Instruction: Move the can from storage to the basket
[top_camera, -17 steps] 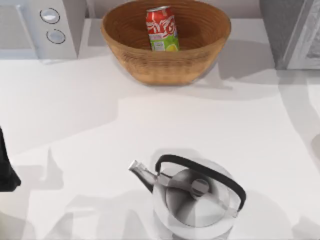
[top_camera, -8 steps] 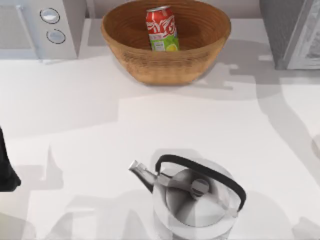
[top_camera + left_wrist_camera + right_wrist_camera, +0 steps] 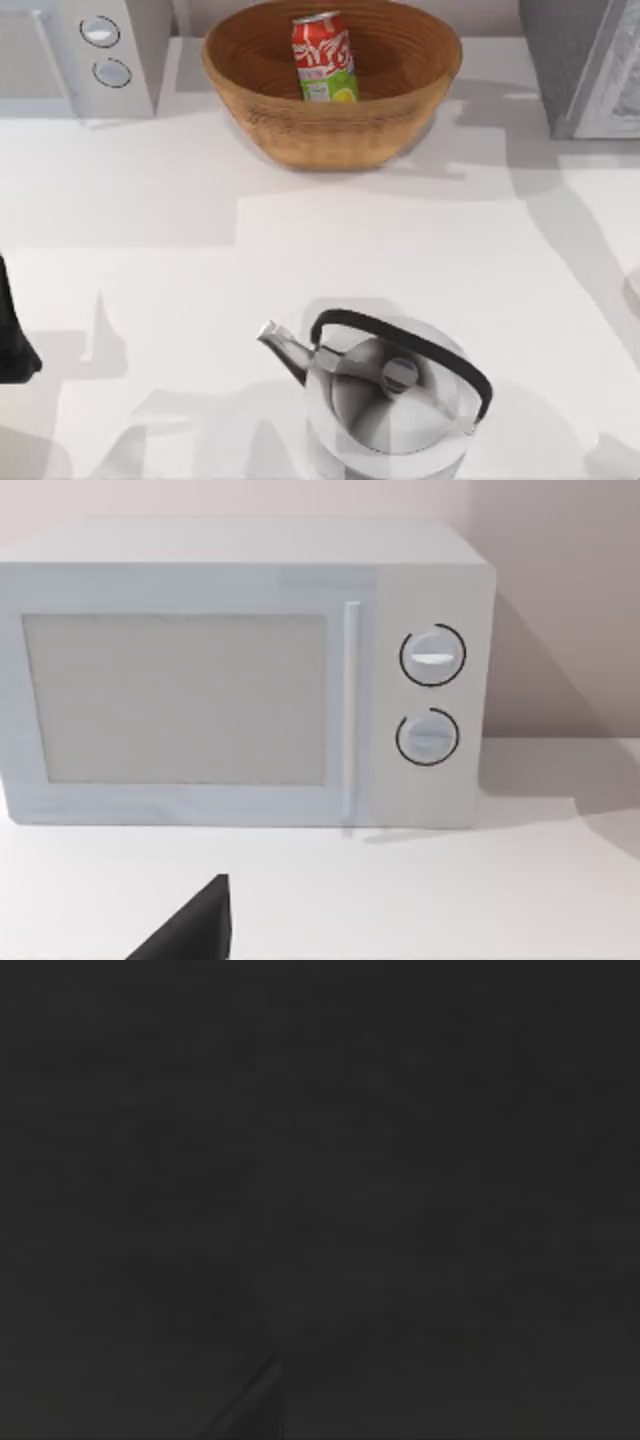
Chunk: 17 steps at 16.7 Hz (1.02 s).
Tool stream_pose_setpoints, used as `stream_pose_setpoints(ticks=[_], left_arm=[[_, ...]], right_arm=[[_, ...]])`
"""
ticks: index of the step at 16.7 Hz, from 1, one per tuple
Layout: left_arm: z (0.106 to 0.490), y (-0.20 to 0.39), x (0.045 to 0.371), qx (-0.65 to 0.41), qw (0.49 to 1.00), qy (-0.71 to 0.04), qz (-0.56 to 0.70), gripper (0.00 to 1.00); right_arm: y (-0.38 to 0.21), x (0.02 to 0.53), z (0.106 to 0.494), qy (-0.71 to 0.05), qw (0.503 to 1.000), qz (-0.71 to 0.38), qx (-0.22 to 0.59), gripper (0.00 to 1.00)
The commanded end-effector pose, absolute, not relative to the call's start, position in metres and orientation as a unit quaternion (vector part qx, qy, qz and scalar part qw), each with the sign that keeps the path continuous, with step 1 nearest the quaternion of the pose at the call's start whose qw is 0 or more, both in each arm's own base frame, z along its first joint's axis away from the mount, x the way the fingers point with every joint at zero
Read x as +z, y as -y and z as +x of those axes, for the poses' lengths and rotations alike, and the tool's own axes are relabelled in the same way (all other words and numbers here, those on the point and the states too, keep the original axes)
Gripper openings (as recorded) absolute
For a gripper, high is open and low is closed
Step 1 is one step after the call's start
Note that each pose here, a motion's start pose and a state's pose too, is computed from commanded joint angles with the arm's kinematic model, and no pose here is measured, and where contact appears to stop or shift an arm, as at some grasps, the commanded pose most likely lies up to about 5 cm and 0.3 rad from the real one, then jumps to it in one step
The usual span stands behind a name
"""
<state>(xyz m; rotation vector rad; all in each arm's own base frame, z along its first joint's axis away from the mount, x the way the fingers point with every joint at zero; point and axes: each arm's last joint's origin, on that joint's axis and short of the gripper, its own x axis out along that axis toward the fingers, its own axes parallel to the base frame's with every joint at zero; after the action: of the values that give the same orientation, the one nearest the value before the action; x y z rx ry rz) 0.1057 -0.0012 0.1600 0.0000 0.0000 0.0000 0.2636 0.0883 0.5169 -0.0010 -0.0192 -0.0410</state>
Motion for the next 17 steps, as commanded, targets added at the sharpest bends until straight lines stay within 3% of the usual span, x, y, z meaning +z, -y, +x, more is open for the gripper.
stream_pose_setpoints(ticks=[4, 11, 17], left_arm=[[0.106, 0.001, 0.16, 0.0, 1.0, 0.0, 0.0, 1.0], [0.106, 0.001, 0.16, 0.0, 1.0, 0.0, 0.0, 1.0], [0.106, 0.001, 0.16, 0.0, 1.0, 0.0, 0.0, 1.0]], right_arm=[[-0.088, 0.517, 0.269, 0.01, 1.0, -0.001, -0.021, 1.0], [-0.072, 0.511, 0.238, 0.024, 1.0, 0.004, -0.019, 1.0], [-0.039, 0.445, 0.185, 0.009, 1.0, -0.001, -0.013, 1.0]])
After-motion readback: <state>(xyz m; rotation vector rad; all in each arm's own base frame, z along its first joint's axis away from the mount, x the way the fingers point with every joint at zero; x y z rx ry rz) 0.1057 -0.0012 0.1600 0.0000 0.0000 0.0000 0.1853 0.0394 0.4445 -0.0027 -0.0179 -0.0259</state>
